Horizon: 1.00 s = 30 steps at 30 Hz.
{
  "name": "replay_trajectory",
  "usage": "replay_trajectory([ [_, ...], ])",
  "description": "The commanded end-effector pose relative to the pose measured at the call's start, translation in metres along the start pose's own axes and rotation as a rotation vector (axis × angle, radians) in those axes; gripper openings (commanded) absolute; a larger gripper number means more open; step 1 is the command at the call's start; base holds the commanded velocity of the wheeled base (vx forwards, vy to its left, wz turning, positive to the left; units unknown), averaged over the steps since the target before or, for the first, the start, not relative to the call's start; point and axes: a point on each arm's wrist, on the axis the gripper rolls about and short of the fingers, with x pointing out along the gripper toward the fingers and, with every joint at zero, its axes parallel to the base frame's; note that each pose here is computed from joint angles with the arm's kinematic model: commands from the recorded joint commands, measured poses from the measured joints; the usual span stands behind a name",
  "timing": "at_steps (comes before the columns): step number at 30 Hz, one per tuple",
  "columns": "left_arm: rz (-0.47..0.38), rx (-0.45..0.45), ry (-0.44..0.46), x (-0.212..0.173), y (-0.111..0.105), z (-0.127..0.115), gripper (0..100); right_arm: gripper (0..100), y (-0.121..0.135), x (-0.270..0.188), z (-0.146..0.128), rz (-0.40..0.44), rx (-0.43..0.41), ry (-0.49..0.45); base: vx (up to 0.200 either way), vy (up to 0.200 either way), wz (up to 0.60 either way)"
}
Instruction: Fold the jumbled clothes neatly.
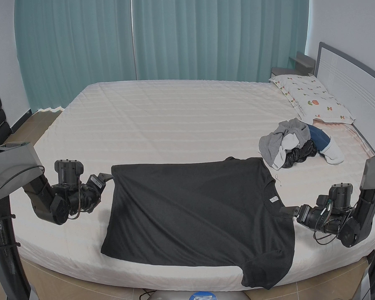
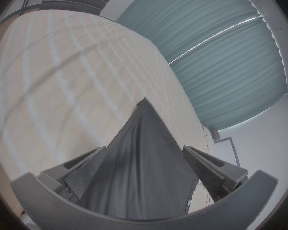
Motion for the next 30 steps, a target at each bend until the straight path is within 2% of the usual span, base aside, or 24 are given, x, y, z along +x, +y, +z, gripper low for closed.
replay_trajectory([
  [1,-0.014,0.04,0.145,-0.06,0.014,-0.049,100,100,-0.02,-0.04,-0.032,0.051,0.071,0.103,-0.2,0.0,0.0],
  [3,-0.005,0.051,0.166,-0.057,0.023,-0.059,100,100,-0.025,-0.04,-0.04,0.041,0.074,0.119,-0.2,0.0,0.0],
  [9,-0.009,0.102,0.166,-0.051,0.04,-0.069,100,100,-0.039,-0.034,-0.047,0.016,0.081,0.157,-0.2,0.0,0.0],
  [18,0.037,0.177,0.177,-0.044,0.054,-0.074,100,100,-0.043,-0.028,-0.048,0.051,0.098,0.182,0.0,0.0,0.0],
  [24,0.036,0.197,0.136,-0.029,0.051,-0.072,100,100,-0.044,-0.023,-0.052,0.06,0.091,0.202,0.0,0.0,0.0],
  [30,0.077,0.282,0.099,-0.016,0.055,-0.075,100,100,-0.045,-0.022,-0.052,0.06,0.091,0.204,0.0,0.0,0.0],
])
